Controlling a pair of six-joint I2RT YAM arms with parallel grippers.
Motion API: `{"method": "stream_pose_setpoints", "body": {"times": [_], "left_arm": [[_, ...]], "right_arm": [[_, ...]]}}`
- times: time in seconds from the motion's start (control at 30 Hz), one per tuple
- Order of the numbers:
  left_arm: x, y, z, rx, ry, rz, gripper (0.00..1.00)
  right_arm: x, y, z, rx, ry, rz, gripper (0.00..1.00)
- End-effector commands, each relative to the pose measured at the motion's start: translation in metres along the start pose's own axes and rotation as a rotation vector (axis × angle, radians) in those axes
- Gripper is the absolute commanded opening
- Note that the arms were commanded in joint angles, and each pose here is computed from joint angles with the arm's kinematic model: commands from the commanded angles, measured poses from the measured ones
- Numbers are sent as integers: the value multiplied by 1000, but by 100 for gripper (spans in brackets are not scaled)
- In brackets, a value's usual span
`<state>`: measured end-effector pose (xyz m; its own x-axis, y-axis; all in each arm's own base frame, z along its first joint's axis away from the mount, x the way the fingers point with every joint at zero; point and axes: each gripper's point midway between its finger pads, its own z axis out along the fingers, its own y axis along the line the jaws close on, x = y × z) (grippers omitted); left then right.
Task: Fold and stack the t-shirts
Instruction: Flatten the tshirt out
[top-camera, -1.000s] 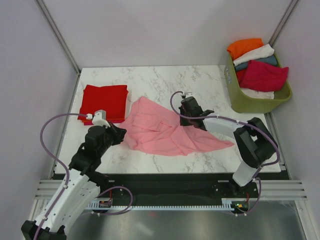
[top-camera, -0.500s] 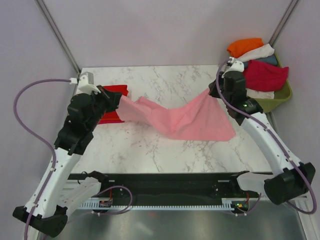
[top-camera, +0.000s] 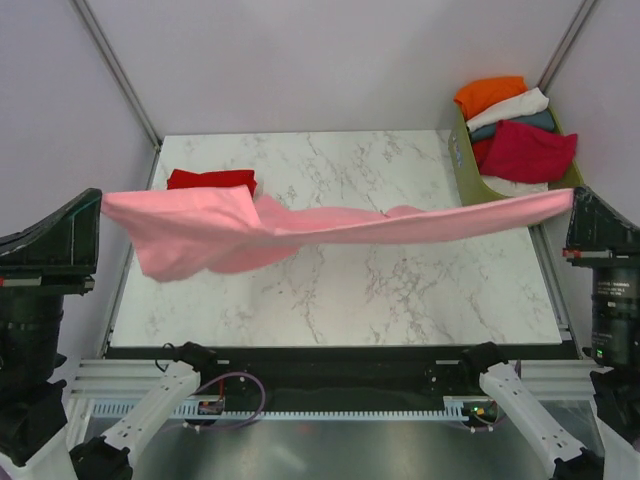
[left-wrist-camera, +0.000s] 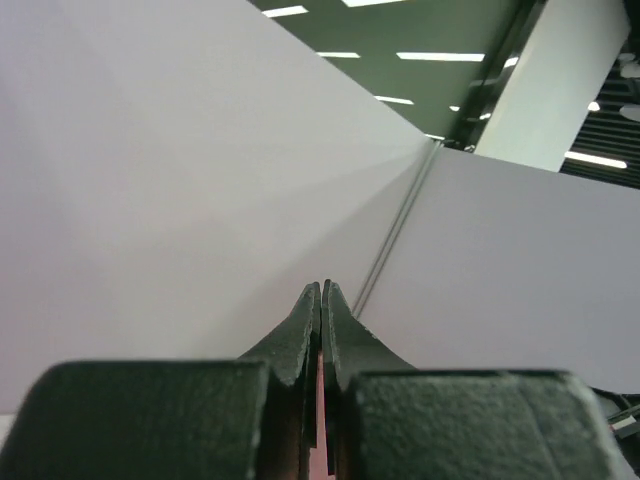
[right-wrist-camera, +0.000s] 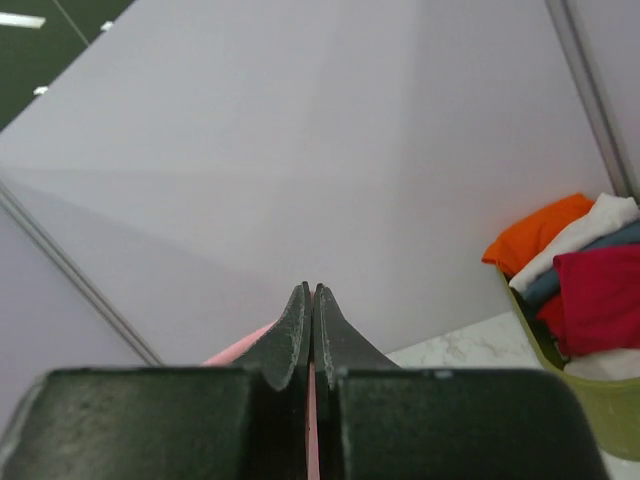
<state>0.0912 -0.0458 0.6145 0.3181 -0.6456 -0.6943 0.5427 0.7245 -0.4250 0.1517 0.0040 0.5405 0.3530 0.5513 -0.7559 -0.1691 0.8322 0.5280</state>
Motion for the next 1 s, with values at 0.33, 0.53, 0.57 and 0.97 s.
{"method": "stream_pose_setpoints", "body": {"times": [0.33, 0.53, 0.57, 0.97], "left_arm": [[137, 78, 61, -195, 258, 5, 2], [221, 123, 105, -268, 364, -1, 2], [224, 124, 116, -266, 355, 0, 2], [151, 93, 263, -117, 166, 17, 2]], "right_arm": [[73, -42, 36, 211, 148, -62, 0], [171, -70, 91, 349, 325, -118, 0], [181, -72, 98, 364, 337, -118, 0], [118, -28, 236, 177, 259, 191, 0]]}}
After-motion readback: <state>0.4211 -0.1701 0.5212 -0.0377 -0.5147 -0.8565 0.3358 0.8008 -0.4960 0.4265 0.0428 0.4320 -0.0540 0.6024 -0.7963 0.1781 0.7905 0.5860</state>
